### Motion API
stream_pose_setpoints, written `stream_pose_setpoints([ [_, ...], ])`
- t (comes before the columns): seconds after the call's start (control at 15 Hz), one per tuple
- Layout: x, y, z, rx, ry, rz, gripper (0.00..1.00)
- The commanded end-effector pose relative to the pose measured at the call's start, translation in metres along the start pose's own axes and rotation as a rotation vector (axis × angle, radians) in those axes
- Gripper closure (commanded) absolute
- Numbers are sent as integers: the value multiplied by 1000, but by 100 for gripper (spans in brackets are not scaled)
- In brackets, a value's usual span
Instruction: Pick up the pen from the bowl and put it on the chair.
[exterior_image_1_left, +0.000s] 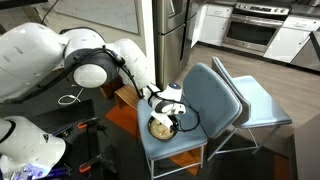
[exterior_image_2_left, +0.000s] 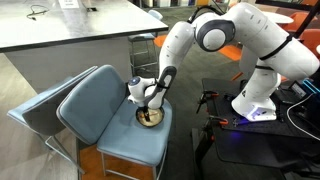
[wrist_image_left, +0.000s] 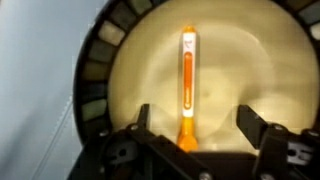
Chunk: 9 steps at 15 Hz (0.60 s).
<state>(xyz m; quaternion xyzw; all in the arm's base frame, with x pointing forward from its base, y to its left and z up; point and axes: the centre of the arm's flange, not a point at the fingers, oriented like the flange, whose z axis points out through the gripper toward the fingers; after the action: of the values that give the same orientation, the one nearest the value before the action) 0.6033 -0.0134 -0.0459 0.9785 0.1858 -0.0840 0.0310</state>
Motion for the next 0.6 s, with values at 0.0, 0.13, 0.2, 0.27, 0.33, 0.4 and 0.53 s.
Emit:
stream_pose_setpoints([
  [0.0, 5, 1, 7, -27, 26, -18, 32],
  [0.13, 13, 7, -4, -29, 31, -16, 45],
  [0.2, 15, 8, -6, -30, 38, -16, 54],
  [0.27, 17, 10, -10, -34, 46, -13, 62],
  [0.33, 18, 11, -13, -35, 53, -12, 70],
  [0.4, 18, 12, -14, -41, 56, -8, 77],
  [0.53, 16, 13, -18, -46, 59, -2, 93],
])
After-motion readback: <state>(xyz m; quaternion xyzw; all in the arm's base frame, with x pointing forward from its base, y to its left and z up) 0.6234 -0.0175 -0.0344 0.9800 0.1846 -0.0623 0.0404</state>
